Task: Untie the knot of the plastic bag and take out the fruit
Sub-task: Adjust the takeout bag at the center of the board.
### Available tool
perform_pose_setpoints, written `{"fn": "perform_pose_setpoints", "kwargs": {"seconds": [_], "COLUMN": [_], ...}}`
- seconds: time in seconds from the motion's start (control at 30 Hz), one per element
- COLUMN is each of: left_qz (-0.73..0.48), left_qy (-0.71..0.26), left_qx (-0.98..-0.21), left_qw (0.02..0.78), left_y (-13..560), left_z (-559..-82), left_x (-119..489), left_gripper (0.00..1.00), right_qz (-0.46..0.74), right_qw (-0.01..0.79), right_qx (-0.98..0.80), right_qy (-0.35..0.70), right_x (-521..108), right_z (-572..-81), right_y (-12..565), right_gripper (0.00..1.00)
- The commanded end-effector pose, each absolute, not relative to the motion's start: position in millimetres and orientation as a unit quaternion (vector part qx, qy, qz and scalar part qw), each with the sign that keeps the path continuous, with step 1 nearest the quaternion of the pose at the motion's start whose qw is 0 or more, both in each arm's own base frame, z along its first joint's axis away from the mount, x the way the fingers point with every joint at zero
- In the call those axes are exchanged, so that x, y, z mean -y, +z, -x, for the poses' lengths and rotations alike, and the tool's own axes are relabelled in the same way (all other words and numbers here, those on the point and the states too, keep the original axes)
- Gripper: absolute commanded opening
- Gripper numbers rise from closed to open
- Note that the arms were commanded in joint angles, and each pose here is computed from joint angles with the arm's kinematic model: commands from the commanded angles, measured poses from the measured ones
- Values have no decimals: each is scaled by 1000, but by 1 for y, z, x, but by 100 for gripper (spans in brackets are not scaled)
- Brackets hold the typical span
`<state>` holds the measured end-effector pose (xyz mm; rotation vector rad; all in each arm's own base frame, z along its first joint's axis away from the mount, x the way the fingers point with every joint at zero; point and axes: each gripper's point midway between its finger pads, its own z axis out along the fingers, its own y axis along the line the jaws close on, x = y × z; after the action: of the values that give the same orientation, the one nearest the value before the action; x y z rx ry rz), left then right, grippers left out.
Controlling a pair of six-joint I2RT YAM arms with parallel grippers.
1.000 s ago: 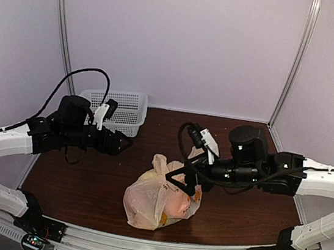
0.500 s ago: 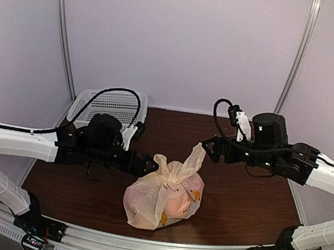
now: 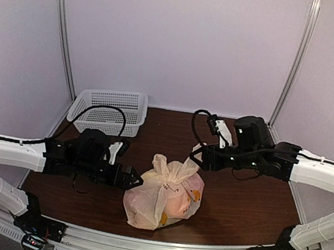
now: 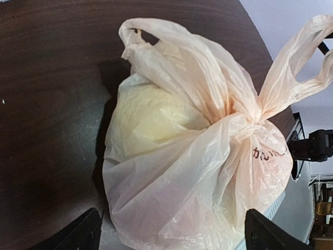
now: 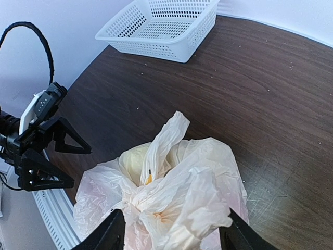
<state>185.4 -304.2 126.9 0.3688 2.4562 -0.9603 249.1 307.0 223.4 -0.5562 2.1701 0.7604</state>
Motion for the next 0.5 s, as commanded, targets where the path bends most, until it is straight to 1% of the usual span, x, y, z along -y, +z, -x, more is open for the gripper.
{"fn": "perform_pose_setpoints", "kwargs": {"seconds": [0.0,0.03,0.1,0.2,0.33,0.47], "left_qz": [-117,-117,-113,-110,-108,-108], "left_qy": [-366,-372,-382,-383,-378,-375], "left_qx": [-904,-902,-902,-903,-906,-908], "left_qw": [189,183,169,161,157,154], "left_y": [111,110,104,99,95,93], "left_z": [-169,-167,-162,-160,-161,-161], "left_x": [303,304,307,307,307,308], "left_gripper": [97,96,89,74,58,48], "right_qz": [227,227,228,226,224,223], "right_qw": [373,373,371,369,367,366], "right_qx": [-841,-841,-842,-843,-844,-845], "right_qy": [320,320,319,320,321,320], "right_x": [-319,-320,-320,-319,-318,-318], "right_z": [-250,-251,-250,-249,-248,-248], "right_y": [228,228,226,224,220,218], "right_gripper": [60,58,54,48,42,37]}}
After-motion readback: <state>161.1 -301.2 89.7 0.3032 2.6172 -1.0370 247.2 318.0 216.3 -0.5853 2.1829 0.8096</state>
